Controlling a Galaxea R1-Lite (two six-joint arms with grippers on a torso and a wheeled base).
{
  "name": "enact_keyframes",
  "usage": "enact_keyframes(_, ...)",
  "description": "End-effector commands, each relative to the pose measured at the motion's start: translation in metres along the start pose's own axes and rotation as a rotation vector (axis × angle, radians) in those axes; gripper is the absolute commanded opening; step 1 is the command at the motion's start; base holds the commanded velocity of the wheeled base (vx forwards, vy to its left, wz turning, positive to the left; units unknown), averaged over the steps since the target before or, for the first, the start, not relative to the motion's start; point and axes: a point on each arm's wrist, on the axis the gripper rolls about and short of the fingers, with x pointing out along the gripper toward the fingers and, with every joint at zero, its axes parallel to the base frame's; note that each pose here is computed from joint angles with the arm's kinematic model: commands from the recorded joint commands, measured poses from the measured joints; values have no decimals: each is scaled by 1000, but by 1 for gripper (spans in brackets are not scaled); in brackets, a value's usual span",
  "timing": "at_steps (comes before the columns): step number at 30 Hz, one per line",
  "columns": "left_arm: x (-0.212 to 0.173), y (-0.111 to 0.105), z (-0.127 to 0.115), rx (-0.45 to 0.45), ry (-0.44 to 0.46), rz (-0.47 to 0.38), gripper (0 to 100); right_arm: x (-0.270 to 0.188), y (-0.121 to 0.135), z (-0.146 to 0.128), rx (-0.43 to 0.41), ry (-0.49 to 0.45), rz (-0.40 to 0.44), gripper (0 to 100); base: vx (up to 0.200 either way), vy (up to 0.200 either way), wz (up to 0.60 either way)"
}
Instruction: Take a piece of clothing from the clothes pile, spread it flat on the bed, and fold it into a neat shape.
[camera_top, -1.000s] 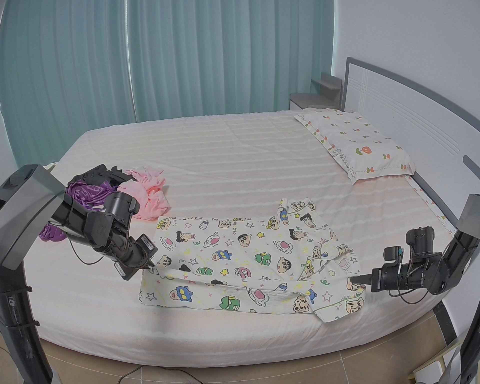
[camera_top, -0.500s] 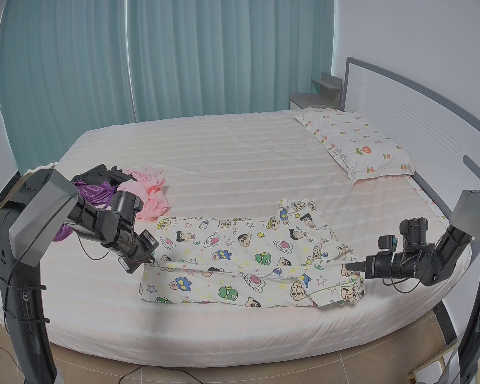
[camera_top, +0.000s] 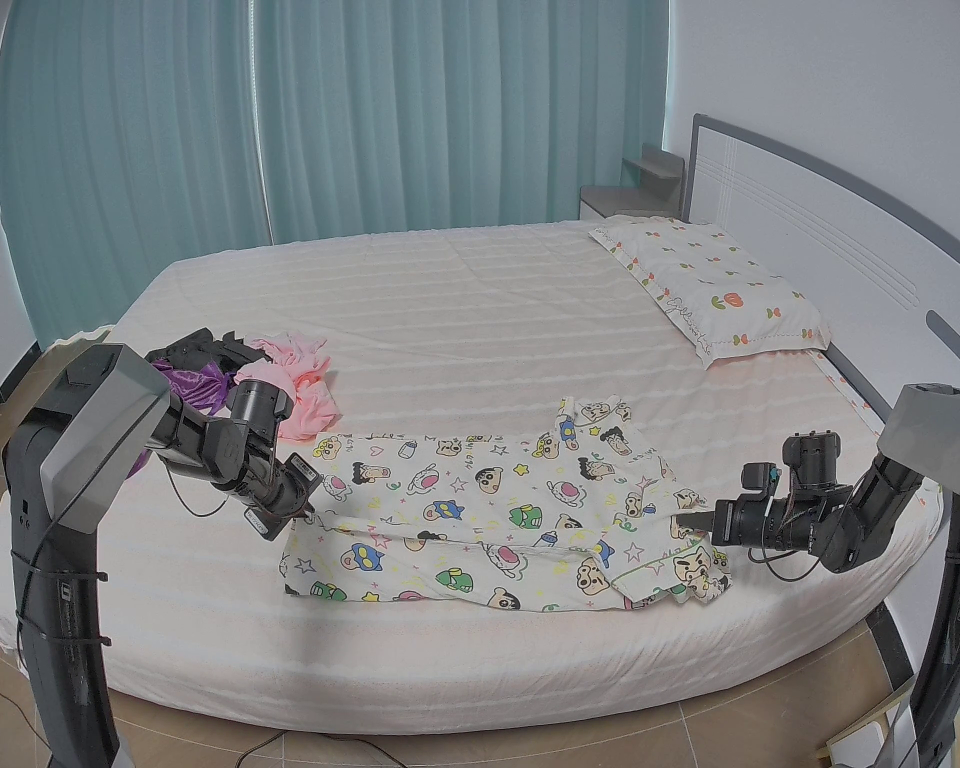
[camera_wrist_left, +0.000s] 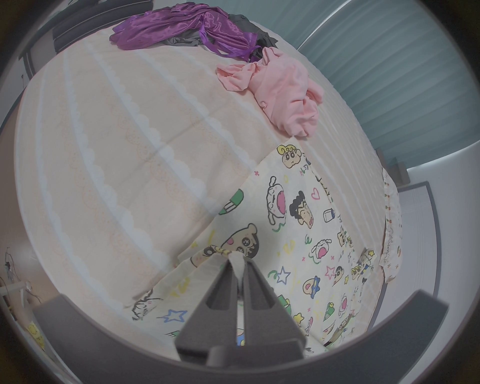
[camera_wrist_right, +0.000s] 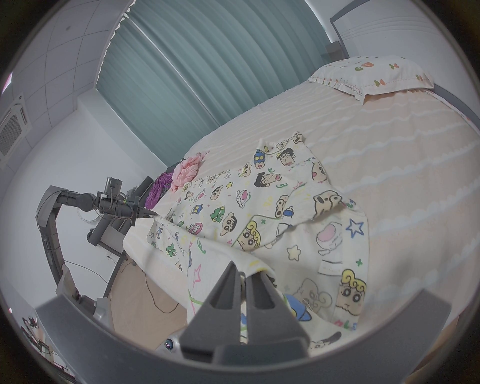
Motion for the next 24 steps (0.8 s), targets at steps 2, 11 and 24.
enact_keyframes(2, 9, 2, 0, -3, 0, 15, 100, 4, -5, -7, 17, 17, -13, 100, 0, 0, 0)
enact_keyframes(11, 10, 6, 8, -30, -19, 20, 100, -4, -12, -1, 113, -50, -83, 100, 0, 0, 0)
enact_keyframes(24, -72, 42, 19, -160, 86, -88, 100, -52, 37, -29, 467, -266, -155, 100, 0, 0, 0)
